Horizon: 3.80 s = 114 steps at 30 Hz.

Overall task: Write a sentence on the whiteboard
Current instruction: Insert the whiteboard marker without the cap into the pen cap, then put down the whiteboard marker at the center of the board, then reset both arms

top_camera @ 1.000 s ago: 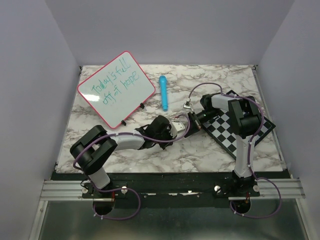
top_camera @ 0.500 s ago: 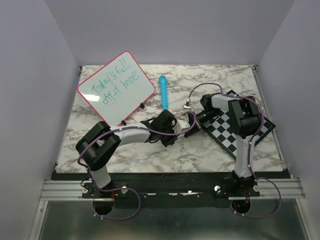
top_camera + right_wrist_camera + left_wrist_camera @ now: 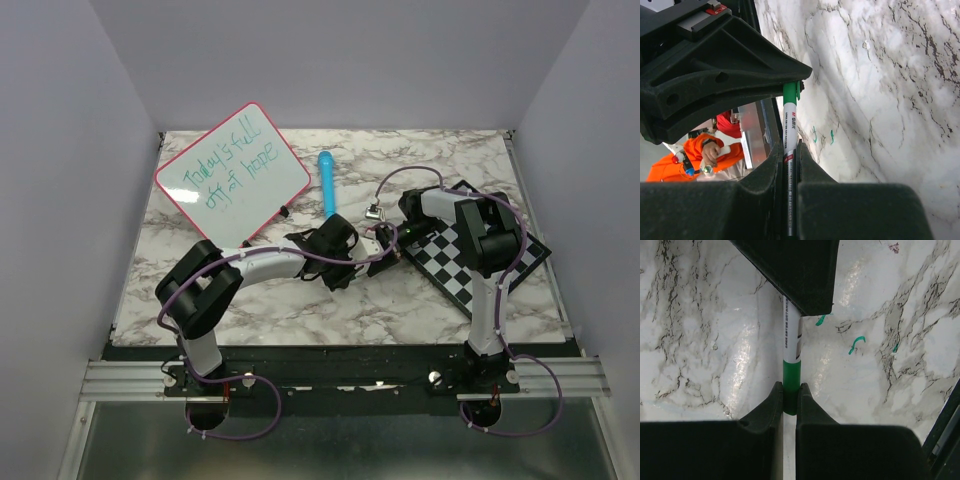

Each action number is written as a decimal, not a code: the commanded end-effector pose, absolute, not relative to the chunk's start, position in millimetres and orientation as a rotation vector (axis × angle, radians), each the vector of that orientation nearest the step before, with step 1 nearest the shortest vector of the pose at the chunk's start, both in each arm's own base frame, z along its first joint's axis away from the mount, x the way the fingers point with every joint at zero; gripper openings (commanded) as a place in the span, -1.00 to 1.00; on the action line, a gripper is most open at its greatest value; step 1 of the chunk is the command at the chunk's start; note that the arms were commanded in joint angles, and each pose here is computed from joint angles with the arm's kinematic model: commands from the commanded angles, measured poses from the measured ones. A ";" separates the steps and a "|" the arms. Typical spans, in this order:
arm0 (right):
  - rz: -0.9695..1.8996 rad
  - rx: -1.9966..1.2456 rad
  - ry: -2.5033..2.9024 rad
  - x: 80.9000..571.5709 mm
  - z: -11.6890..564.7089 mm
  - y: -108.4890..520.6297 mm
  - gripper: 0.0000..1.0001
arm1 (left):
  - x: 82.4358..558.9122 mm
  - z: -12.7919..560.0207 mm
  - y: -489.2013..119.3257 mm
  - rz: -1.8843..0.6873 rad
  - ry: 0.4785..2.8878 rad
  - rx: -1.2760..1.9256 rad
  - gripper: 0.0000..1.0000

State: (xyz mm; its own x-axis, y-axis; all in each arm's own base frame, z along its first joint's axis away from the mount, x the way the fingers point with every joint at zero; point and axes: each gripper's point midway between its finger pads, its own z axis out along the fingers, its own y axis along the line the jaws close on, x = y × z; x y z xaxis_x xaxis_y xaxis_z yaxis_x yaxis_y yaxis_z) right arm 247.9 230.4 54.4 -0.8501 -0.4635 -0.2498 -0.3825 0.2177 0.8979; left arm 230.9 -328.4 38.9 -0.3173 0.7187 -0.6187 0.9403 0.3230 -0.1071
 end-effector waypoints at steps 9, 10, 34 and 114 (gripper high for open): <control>-1.668 0.939 -2.385 233.0 50.3 242.1 -0.99 | 300.3 184.5 -428.3 -0.808 1.597 1.203 -1.00; -1.670 0.952 -2.395 234.0 53.5 241.7 -0.99 | 294.8 173.8 -419.6 -0.799 1.627 1.213 -0.98; -1.530 1.048 -2.593 281.8 48.3 238.2 -0.80 | 260.7 223.0 -248.4 -0.561 1.802 0.703 0.97; 0.046 0.472 -4.565 297.8 264.4 26.9 1.00 | 259.8 250.4 -79.5 -0.133 1.729 0.175 0.97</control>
State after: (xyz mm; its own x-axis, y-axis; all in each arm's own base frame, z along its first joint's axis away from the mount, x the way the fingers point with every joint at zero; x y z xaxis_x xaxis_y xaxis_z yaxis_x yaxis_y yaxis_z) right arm 299.9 25.9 256.0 -0.1539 -0.0988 -0.9831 -0.0873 0.9925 -0.0860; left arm 261.6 -81.5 241.8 -0.1907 0.0435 -0.9807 0.1881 0.9821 0.0070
